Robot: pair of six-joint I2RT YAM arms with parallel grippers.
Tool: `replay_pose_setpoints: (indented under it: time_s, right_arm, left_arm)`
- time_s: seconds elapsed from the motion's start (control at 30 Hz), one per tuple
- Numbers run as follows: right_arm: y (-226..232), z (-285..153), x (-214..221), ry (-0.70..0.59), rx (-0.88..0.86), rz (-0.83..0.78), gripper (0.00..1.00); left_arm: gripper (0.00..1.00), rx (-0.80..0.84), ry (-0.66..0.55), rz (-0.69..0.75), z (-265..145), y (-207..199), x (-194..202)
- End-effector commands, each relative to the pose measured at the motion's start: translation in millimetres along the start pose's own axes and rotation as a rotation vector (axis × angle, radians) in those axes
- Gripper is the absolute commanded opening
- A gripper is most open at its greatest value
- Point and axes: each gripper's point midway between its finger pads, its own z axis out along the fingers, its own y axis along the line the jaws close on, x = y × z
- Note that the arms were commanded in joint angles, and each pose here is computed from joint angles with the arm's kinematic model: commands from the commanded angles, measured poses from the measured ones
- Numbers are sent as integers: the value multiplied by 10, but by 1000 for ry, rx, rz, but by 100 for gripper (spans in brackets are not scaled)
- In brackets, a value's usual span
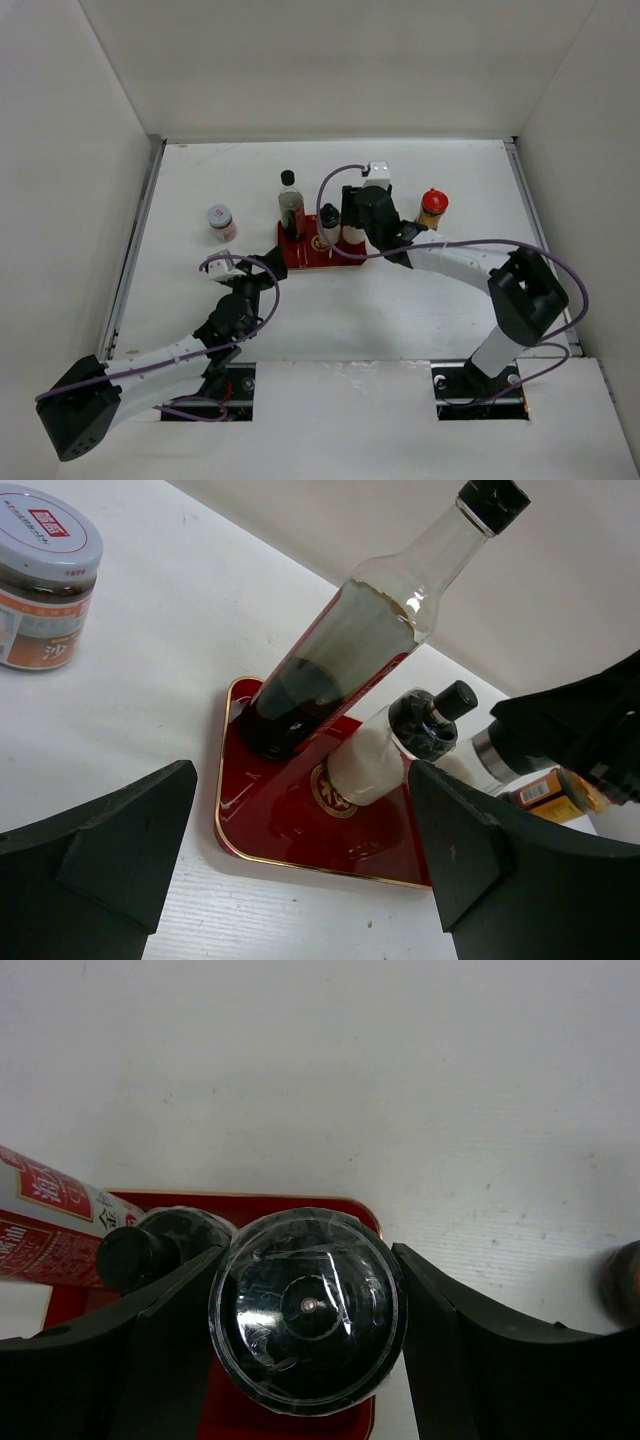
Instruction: Organize the condiment bottles
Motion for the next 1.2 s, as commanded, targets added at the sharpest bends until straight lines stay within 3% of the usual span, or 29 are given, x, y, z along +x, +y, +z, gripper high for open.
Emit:
replay_pose_setpoints:
  time_s: [0.0, 0.33, 0.6, 0.8, 0.93, 1.17]
  right_arm:
    - [334, 51, -373, -100, -73, 112, 47]
    - [557, 300, -376, -108, -93, 167, 46]
    - [330, 387, -222, -100, -11, 78, 49]
    - [280, 384, -231, -120, 23, 43, 65]
    - [298, 309, -331, -140, 18, 36, 82]
    - [57, -34, -554, -179, 20, 88, 94]
  left_arm:
    - [88, 18, -1, -23, -36, 22, 25]
    - [88, 11, 5, -13, -28, 41, 49]
    - [88, 4, 7, -6, -15, 52, 59]
    - [88, -4, 7, -1, -3, 66, 62]
    - [88, -4, 7, -1, 1, 59, 60]
    - [88, 4, 9, -5, -11, 41, 63]
